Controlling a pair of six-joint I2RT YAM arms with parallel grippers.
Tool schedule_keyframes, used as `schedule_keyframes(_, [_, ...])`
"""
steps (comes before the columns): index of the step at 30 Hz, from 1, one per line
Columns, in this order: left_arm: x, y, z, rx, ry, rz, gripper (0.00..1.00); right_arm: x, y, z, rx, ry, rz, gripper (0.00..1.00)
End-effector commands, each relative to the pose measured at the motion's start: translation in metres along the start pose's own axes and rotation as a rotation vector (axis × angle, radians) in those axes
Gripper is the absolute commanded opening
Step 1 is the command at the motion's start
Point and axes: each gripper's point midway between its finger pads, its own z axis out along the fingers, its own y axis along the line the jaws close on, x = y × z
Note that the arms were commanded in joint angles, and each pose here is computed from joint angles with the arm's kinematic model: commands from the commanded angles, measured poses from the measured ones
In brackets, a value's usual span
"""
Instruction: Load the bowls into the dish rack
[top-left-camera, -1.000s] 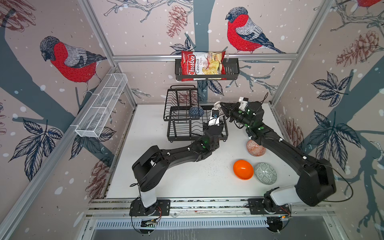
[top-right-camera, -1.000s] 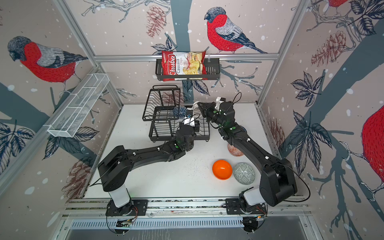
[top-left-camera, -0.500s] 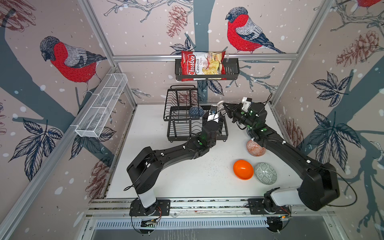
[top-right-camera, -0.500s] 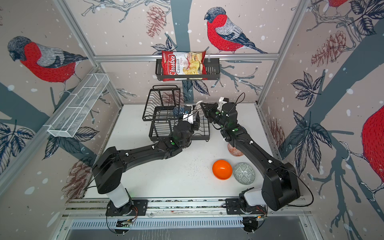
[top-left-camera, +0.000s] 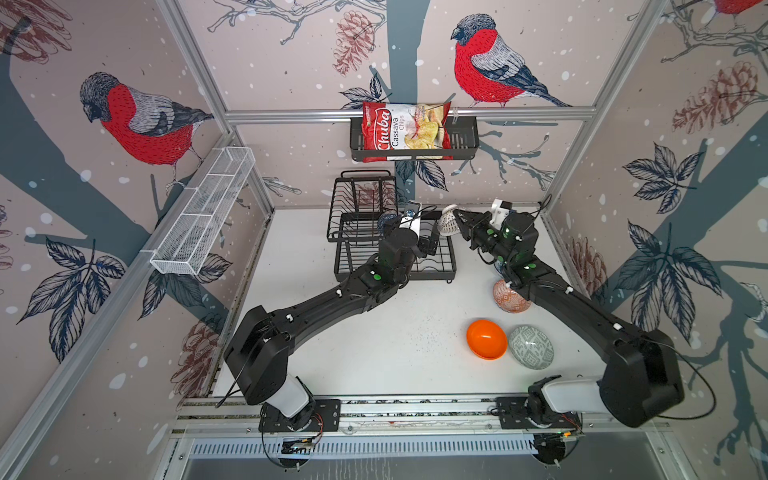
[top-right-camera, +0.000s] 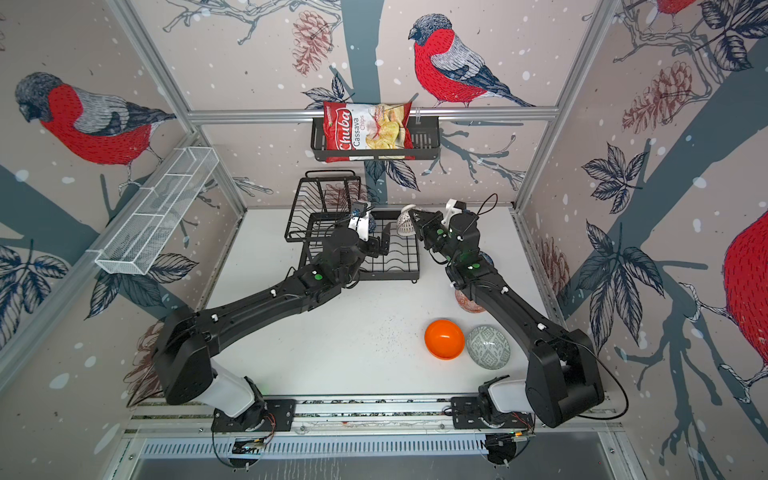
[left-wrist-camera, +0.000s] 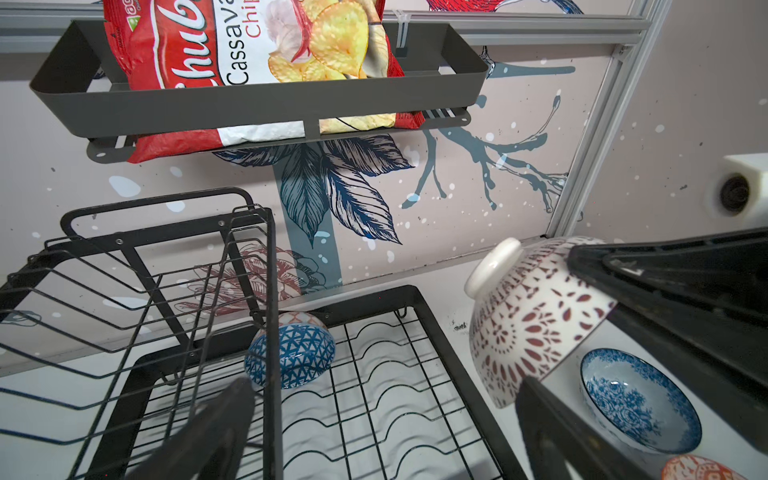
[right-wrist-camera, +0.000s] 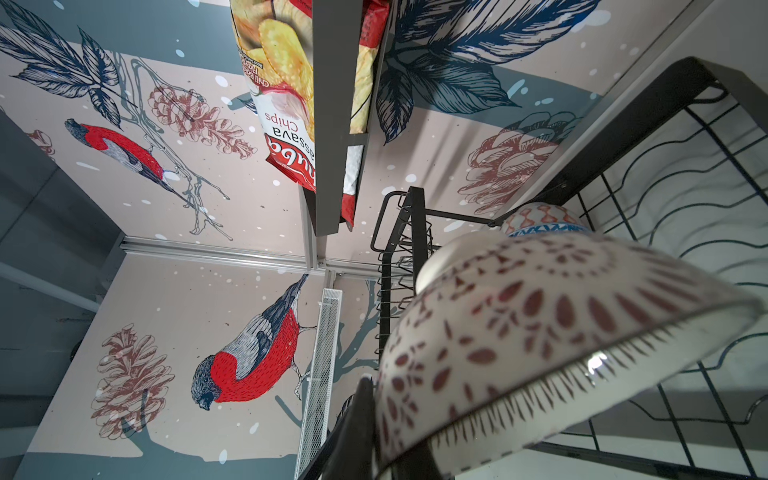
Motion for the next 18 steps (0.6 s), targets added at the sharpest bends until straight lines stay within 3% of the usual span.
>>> schedule_keyframes(1, [0.010,0.003,-0.003,0.062,0.100,0.029,0.98,-0.008,0.022,-0.003,-0.112,-0.052,-0.070,0.00])
schedule_keyframes(5, [-0.003,0.028,-0.009,0.048,0.103,0.005,0.98,-0.004,0.015,0.002,-0.104,-0.056,-0.103,0.00])
schedule_keyframes(7, [-0.014,0.032,-0.013,0.095,0.098,-0.016,0.98,0.000,0.012,0.006,-0.099,-0.057,-0.122,0.00])
schedule_keyframes(10, [-0.023,0.022,-0.017,0.173,0.124,0.041,0.98,0.007,0.006,0.012,-0.091,-0.058,-0.143,0.00])
schedule_keyframes(13, [-0.021,0.030,-0.019,0.136,0.138,0.084,0.98,0.013,-0.002,0.016,-0.100,-0.062,-0.147,0.00])
schedule_keyframes(18, [-0.023,0.053,-0.035,0.039,0.043,0.166,0.98,0.024,-0.018,0.027,-0.108,-0.050,-0.149,0.01])
